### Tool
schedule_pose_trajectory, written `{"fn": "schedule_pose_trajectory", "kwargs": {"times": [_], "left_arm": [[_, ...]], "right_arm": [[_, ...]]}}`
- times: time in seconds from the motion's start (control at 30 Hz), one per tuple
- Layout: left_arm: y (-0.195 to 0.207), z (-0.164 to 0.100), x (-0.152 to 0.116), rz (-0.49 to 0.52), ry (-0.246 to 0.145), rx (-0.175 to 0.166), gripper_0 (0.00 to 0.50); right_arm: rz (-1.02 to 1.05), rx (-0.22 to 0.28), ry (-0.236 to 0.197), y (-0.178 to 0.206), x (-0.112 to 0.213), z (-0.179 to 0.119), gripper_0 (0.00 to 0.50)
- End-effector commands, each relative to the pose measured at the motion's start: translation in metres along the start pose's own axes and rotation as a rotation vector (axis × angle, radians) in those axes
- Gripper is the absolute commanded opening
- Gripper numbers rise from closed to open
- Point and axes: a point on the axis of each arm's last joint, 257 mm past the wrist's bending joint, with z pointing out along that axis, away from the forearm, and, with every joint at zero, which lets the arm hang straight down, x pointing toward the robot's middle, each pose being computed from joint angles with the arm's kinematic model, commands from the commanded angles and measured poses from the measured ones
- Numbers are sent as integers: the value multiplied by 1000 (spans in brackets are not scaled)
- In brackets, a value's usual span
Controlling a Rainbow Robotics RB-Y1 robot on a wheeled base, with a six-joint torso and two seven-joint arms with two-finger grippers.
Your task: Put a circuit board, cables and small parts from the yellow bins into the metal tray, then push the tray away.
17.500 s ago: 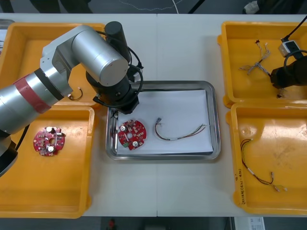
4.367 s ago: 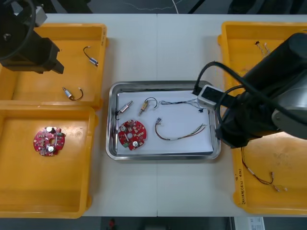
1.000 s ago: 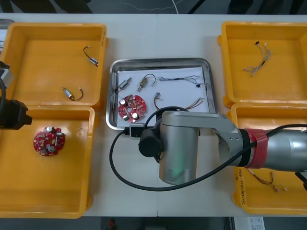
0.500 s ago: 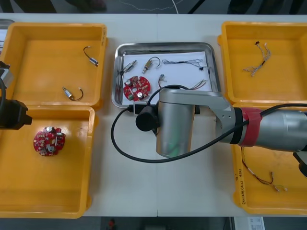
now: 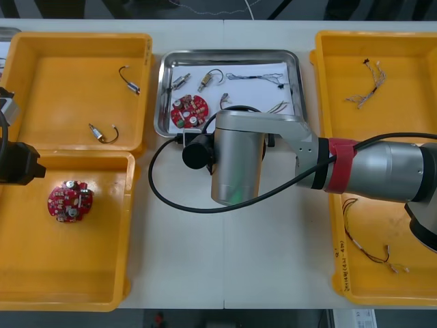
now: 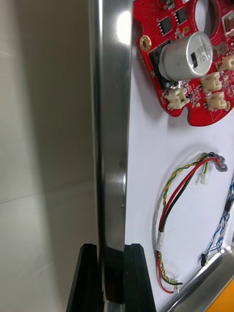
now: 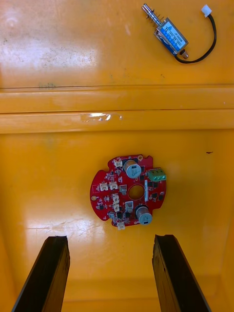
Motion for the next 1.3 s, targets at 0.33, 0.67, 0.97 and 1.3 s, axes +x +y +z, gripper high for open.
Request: {"fn": "schedule_pose_trajectory", "kwargs": {"times": [0.33,0.67,0.97,1.3], "left_arm": [[2,-5,3,-81,-15,0,500],[2,-5,3,-81,-15,0,500],[2,-5,3,-81,-15,0,500],[2,-5,3,-81,-15,0,500]], "right_arm": [[18,70,-66,-64,-28,2,0],[31,98,-108,-84,-30,19,0],[37,110,-125,-94,-29,32,0],[24,114,-125,-96,-32,38,473]]}}
